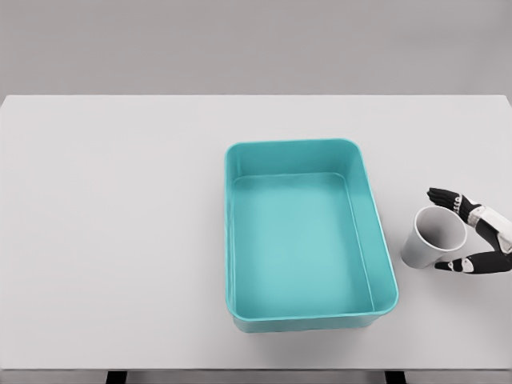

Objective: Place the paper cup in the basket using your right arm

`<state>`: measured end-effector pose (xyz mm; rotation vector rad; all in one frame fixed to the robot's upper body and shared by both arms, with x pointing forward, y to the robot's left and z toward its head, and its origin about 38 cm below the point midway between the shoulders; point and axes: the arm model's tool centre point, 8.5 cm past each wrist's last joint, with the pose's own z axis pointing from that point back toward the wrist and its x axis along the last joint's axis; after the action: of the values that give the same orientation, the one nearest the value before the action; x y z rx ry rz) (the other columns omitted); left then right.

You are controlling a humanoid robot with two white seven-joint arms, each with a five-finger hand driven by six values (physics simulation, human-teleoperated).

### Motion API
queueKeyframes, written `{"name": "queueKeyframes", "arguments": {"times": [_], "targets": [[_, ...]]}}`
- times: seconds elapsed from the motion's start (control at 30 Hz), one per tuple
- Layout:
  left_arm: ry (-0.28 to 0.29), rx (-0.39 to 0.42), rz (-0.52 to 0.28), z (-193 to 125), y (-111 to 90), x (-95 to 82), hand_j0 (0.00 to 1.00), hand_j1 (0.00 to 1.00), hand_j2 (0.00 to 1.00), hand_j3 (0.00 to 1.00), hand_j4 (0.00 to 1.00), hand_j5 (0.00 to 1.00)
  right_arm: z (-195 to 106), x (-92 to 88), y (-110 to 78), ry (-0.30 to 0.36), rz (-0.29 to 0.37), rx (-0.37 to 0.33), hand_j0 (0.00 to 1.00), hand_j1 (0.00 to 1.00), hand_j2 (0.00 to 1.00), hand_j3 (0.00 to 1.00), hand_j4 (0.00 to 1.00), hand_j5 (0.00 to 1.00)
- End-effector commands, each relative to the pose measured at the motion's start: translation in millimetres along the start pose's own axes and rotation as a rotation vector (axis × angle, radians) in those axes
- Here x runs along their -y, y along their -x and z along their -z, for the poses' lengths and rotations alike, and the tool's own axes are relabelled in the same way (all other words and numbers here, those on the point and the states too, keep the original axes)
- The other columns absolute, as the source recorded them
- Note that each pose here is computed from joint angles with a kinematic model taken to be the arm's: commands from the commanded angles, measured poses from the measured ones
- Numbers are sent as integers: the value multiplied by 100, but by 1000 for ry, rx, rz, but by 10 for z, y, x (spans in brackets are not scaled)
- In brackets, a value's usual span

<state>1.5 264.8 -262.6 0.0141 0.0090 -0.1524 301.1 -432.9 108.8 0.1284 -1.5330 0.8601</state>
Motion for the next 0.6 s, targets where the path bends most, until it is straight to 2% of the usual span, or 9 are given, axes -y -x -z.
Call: {"name": "queueKeyframes", "arguments": {"times": [0.0, 0.1, 0.27, 0.37, 0.57], "targets": [[0, 0, 1, 0, 1, 0, 100, 100, 100, 100, 100, 100, 2, 19, -23, 5, 0, 3, 100, 100, 100, 100, 100, 100], [0, 0, 1, 0, 1, 0, 100, 100, 100, 100, 100, 100, 6, 30, -36, 24, 1, 7, 100, 100, 100, 100, 100, 100], [0, 0, -1, 0, 1, 0, 100, 100, 100, 100, 100, 100, 17, 63, -132, 11, -9, 22, 100, 100, 100, 100, 100, 100], [0, 0, -1, 0, 1, 0, 100, 100, 100, 100, 100, 100, -45, 156, -235, 7, -44, 8, 100, 100, 100, 100, 100, 100], [0, 0, -1, 0, 1, 0, 100, 100, 100, 100, 100, 100, -36, 140, -250, 9, -42, 13, 100, 100, 100, 100, 100, 100]]}}
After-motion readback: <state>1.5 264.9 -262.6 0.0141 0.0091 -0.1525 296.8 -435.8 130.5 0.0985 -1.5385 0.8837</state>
